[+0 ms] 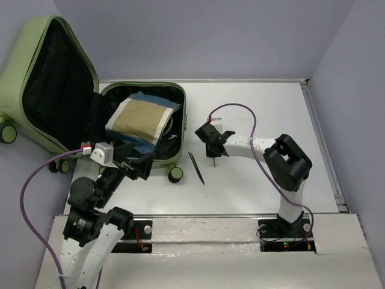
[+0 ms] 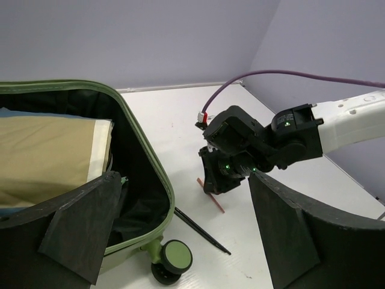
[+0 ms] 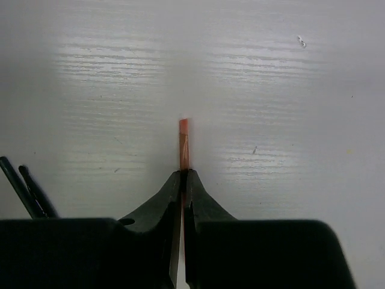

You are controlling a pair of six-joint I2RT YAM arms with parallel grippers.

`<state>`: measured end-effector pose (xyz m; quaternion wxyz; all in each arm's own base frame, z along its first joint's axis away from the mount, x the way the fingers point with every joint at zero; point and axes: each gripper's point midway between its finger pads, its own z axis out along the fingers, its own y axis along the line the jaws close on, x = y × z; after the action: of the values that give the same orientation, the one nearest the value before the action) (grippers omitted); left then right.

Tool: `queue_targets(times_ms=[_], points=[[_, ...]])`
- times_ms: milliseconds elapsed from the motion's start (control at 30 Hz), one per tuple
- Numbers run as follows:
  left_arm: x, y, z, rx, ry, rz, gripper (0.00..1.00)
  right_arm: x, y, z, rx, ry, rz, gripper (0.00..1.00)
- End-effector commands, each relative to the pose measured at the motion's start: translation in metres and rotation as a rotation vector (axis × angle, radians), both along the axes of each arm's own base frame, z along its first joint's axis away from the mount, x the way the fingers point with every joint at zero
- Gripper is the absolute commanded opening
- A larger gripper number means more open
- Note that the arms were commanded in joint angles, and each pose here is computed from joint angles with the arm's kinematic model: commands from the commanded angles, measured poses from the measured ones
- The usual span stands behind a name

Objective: Pack the luggage

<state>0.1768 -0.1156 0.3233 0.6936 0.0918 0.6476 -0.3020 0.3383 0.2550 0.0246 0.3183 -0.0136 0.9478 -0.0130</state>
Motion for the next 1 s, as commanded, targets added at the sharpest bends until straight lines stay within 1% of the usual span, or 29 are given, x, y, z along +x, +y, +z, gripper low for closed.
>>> queue_targets(times_ms=[0, 33, 133, 167, 233, 267, 300, 333, 433, 467, 500, 567, 600, 633, 667, 700, 733, 767, 800, 867, 900, 933, 967], points=[[0.001, 0.002, 0.009, -0.007, -0.043, 0.013, 0.99, -0.009, -0.029, -0.02, -0.169, 0.056, 0.0, 0.07], [0.002, 0.002, 0.009, -0.006, -0.039, 0.015, 0.99, -0.008, -0.032, -0.018, -0.18, 0.046, -0.004, 0.07], [0.003, 0.002, 0.007, -0.004, -0.031, 0.016, 0.99, 0.002, -0.037, 0.015, -0.184, -0.046, -0.003, 0.07], [0.003, 0.002, 0.008, -0.006, -0.032, 0.016, 0.99, 0.007, -0.033, 0.044, -0.132, -0.112, 0.002, 0.07], [0.003, 0.002, 0.008, -0.005, -0.034, 0.016, 0.99, 0.012, -0.026, 0.076, -0.067, -0.187, 0.038, 0.07], [0.003, 0.002, 0.008, -0.005, -0.032, 0.018, 0.99, 0.013, -0.014, 0.105, 0.024, -0.248, 0.088, 0.07], [0.003, 0.002, 0.008, -0.005, -0.031, 0.021, 0.99, 0.013, -0.007, 0.117, 0.07, -0.272, 0.12, 0.07], [0.005, 0.004, 0.007, -0.005, -0.026, 0.033, 0.99, 0.011, 0.01, 0.132, 0.14, -0.281, 0.191, 0.07], [0.009, 0.009, 0.005, -0.002, -0.01, 0.069, 0.99, 0.021, 0.046, 0.172, 0.294, -0.35, 0.267, 0.07], [0.01, 0.01, 0.006, -0.003, -0.008, 0.075, 0.99, 0.025, 0.075, 0.206, 0.397, -0.4, 0.336, 0.07], [0.011, 0.01, 0.004, 0.0, 0.001, 0.075, 0.99, 0.032, 0.092, 0.204, 0.423, -0.388, 0.363, 0.07], [0.013, 0.009, 0.002, 0.002, 0.009, 0.076, 0.99, 0.036, 0.13, 0.222, 0.505, -0.388, 0.43, 0.07], [0.014, 0.009, 0.0, 0.004, 0.014, 0.079, 0.99, 0.032, 0.162, 0.264, 0.598, -0.429, 0.502, 0.07], [0.015, 0.009, -0.001, 0.007, 0.018, 0.081, 0.99, 0.032, 0.178, 0.268, 0.618, -0.428, 0.531, 0.1], [0.016, 0.009, -0.001, 0.008, 0.023, 0.083, 0.99, 0.034, 0.194, 0.246, 0.611, -0.364, 0.569, 0.37], [0.017, 0.01, -0.001, 0.006, 0.024, 0.088, 0.99, 0.033, 0.207, 0.267, 0.644, -0.378, 0.596, 0.5], [0.016, 0.01, -0.002, 0.006, 0.024, 0.087, 0.99, 0.032, 0.211, 0.259, 0.64, -0.352, 0.605, 0.57], [0.016, 0.011, -0.001, 0.003, 0.022, 0.09, 0.99, 0.03, 0.209, 0.26, 0.635, -0.355, 0.615, 0.66], [0.016, 0.011, -0.001, 0.002, 0.02, 0.09, 0.99, 0.027, 0.203, 0.241, 0.603, -0.326, 0.608, 0.67], [0.015, 0.011, -0.001, 0.0, 0.018, 0.09, 0.99, 0.026, 0.185, 0.224, 0.54, -0.325, 0.568, 0.56], [0.015, 0.01, -0.001, 0.0, 0.017, 0.087, 0.99, 0.024, 0.172, 0.231, 0.526, -0.353, 0.545, 0.51], [0.015, 0.01, 0.0, 0.0, 0.013, 0.082, 0.99, 0.017, 0.154, 0.194, 0.456, -0.306, 0.522, 0.41], [0.015, 0.01, 0.0, 0.001, 0.014, 0.082, 0.99, 0.013, 0.144, 0.183, 0.434, -0.296, 0.505, 0.33]])
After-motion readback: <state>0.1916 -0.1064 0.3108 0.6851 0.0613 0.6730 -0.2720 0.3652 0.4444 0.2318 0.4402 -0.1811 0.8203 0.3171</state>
